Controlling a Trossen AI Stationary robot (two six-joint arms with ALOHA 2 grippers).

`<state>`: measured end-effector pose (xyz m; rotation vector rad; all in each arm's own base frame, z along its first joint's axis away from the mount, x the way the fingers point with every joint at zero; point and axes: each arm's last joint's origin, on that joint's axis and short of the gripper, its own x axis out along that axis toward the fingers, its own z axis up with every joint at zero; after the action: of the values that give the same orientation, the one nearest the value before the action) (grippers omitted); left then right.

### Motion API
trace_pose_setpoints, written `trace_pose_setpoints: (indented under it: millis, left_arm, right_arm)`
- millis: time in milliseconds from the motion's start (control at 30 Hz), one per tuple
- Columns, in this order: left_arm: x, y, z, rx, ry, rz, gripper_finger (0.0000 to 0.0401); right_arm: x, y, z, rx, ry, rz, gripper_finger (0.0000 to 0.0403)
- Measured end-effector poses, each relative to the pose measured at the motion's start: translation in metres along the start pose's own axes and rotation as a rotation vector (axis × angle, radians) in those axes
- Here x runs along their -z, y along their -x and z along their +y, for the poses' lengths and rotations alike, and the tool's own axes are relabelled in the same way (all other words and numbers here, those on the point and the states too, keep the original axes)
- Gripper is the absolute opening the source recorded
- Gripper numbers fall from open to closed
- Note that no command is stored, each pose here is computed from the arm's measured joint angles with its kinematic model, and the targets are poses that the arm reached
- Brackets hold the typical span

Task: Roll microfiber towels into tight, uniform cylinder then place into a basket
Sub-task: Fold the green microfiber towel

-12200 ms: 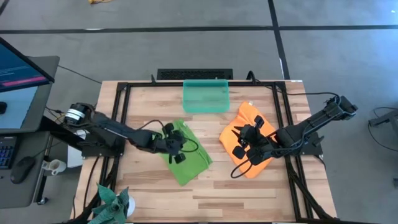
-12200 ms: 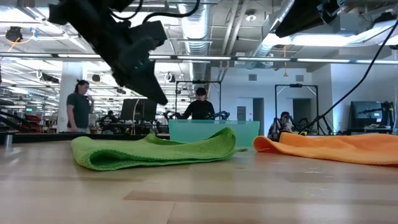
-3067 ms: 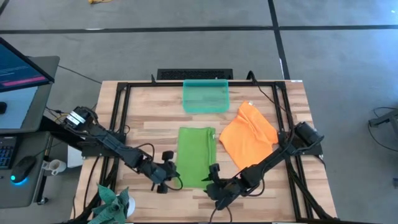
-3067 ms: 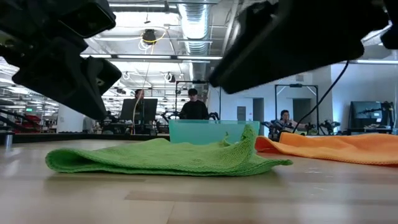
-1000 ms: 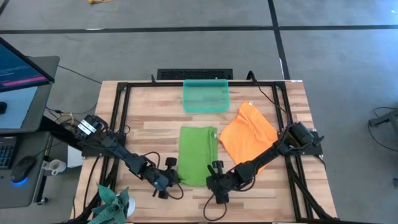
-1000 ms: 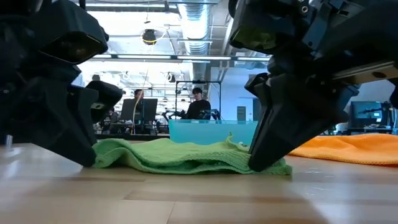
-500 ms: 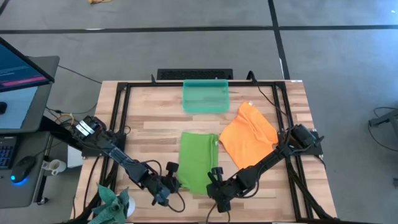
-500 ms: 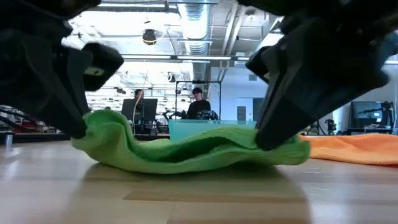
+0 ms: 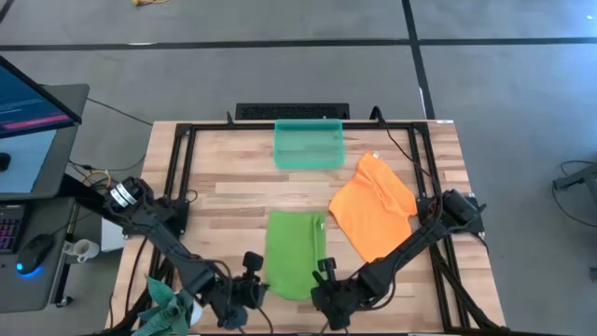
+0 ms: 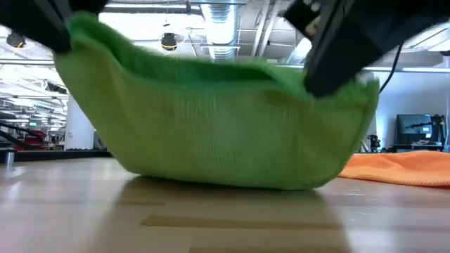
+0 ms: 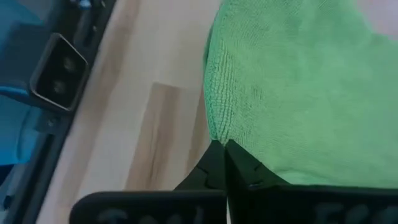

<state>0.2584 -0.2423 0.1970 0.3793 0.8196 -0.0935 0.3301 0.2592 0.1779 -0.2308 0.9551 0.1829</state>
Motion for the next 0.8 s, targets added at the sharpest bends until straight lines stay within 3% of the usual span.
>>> trace_pose_setpoints:
  millis: [233, 467, 600, 800]
  left_arm:
    - [-0.007, 0.022, -0.008, -0.069, 0.024, 0.016, 0.0000]
    - [-0.009, 0.032, -0.006, -0.165, 0.032, 0.021, 0.0000]
    - [-0.004, 0.024, 0.007, -0.252, 0.023, 0.054, 0.0000]
    - [0.005, -0.002, 0.039, -0.362, 0.072, 0.132, 0.0000]
  right_arm:
    - [-0.015, 0.019, 0.013, 0.001, 0.021, -0.032, 0.0010]
    - [-0.021, 0.031, 0.010, 0.109, 0.050, -0.019, 0.0007]
    - [-0.017, 0.029, -0.004, 0.222, 0.060, 0.045, 0.0009]
    - [-0.011, 0.018, -0.042, 0.338, -0.071, 0.152, 0.0008]
